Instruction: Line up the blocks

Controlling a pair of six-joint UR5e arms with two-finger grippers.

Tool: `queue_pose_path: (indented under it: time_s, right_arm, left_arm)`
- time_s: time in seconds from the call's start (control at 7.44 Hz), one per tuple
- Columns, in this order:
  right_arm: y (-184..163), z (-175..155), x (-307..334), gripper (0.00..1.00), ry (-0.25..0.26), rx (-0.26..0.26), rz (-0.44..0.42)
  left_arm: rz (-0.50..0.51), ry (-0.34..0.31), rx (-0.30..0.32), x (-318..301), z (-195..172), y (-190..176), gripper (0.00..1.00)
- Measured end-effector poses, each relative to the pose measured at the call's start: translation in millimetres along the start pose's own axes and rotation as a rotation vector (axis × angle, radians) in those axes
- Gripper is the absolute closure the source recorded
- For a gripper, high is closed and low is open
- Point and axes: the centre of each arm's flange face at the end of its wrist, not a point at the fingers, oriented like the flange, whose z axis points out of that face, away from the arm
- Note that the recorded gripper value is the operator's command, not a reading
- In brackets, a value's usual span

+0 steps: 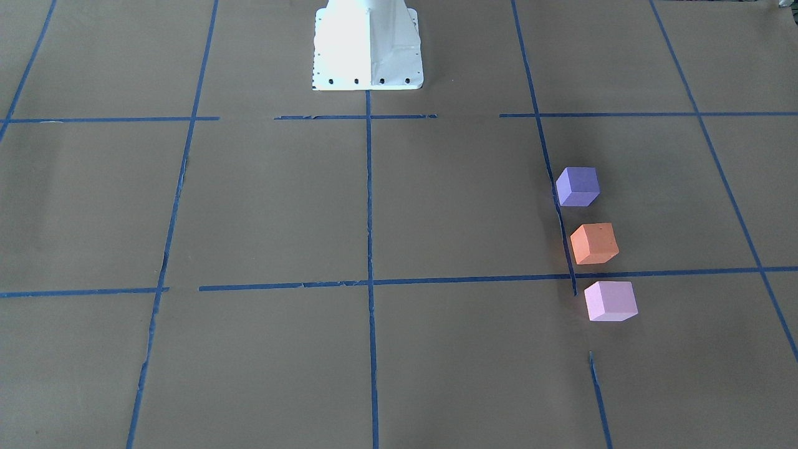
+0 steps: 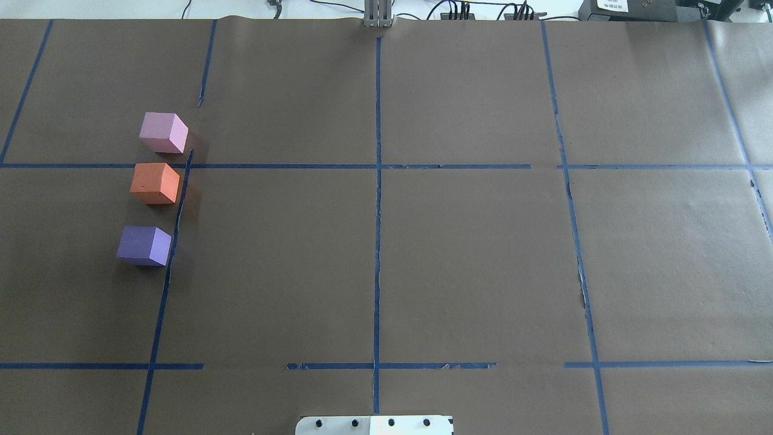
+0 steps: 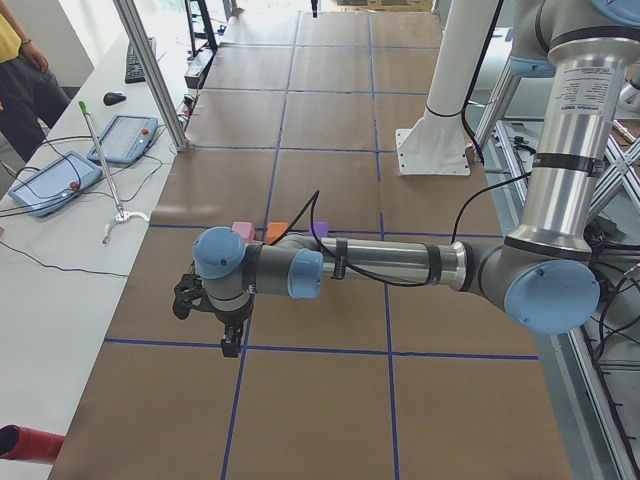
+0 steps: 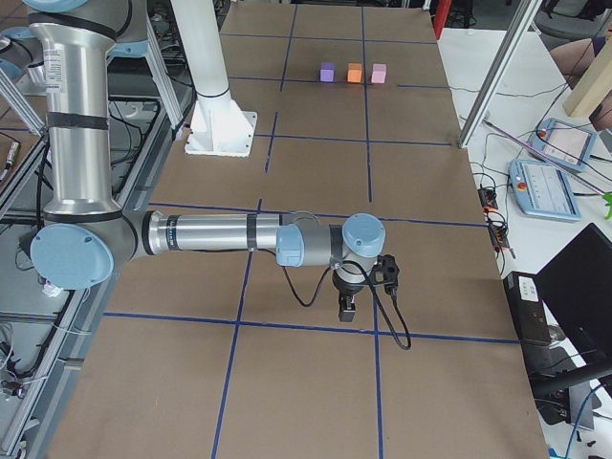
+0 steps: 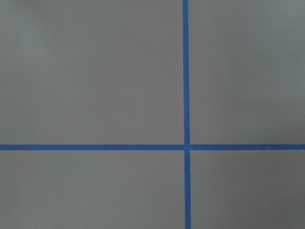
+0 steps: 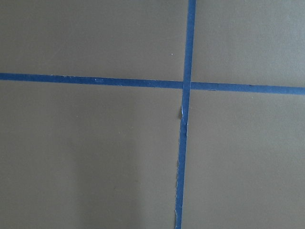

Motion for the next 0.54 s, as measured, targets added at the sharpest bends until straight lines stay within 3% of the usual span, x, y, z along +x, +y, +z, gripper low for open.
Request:
queue_pose_path:
  time_s: [0.54]
  right_arm:
    - [0.0, 0.0, 0.0, 0.00, 0.000, 0.000, 0.000]
  left_arm:
    - [0.005, 0.001, 0.004, 1.2, -1.0, -1.0, 0.00]
